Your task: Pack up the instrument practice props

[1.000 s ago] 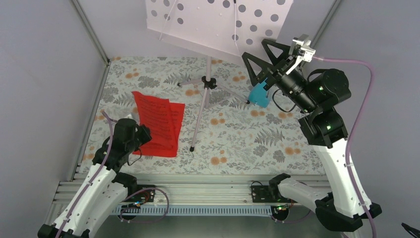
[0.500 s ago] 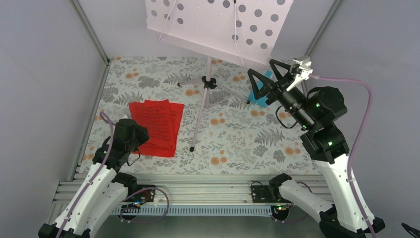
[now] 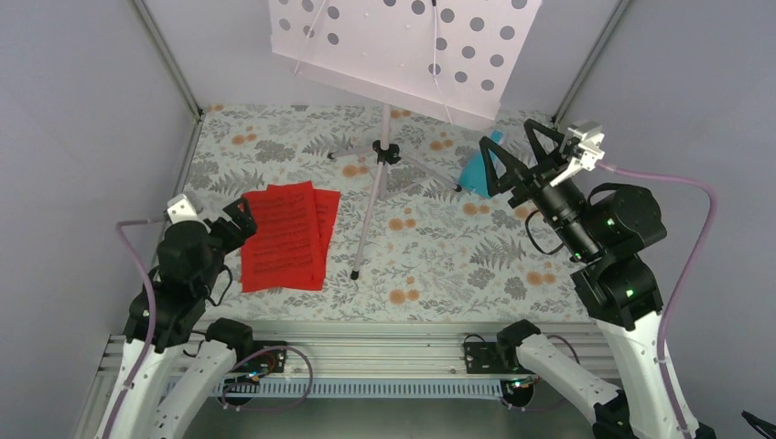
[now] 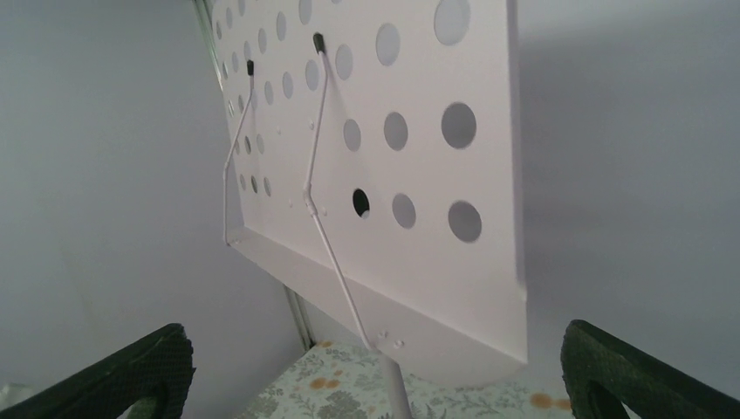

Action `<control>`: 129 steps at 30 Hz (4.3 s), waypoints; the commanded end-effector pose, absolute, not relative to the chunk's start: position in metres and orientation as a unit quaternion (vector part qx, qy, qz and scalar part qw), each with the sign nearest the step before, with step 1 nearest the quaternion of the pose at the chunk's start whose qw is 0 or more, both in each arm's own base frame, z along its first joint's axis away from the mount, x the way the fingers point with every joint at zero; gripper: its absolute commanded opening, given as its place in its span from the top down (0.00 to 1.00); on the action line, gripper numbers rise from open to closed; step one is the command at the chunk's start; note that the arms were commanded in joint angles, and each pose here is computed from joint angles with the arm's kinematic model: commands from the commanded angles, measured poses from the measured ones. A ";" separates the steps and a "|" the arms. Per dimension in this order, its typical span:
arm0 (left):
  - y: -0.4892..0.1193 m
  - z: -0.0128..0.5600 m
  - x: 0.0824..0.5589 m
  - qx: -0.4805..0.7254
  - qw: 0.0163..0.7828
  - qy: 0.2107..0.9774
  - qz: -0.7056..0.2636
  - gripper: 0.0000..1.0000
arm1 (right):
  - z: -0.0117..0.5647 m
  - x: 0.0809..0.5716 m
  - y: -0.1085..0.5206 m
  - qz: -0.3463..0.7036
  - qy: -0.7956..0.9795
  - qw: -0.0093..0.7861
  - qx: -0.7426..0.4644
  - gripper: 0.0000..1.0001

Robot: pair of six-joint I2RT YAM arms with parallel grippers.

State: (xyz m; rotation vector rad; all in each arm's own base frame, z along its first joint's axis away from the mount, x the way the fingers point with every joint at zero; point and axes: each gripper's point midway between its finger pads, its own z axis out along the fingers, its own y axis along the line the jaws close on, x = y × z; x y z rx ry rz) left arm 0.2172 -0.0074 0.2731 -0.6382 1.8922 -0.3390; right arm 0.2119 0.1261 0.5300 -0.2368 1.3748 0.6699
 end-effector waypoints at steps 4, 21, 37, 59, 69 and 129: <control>-0.064 0.314 0.231 -0.095 0.568 0.785 -0.230 0.00 | 0.492 0.207 0.115 0.282 0.641 0.707 -0.092 0.00; -0.264 0.277 0.278 0.267 0.435 0.771 -0.382 0.05 | 0.268 0.249 0.192 0.520 0.745 0.414 0.056 0.03; -0.306 0.216 0.347 0.286 0.402 0.792 -0.359 0.34 | 0.280 0.335 0.260 0.591 0.740 0.319 0.034 0.24; -0.301 0.186 0.359 0.314 0.403 0.804 -0.303 0.98 | 0.257 0.383 0.265 0.585 0.740 0.329 0.035 0.81; -0.301 0.186 0.359 0.319 0.403 0.804 -0.300 0.98 | 0.261 0.388 0.260 0.513 0.745 0.422 -0.062 0.96; -0.302 0.201 0.356 0.310 0.411 0.799 -0.311 0.98 | 0.268 0.359 0.270 0.693 0.654 0.181 0.242 0.21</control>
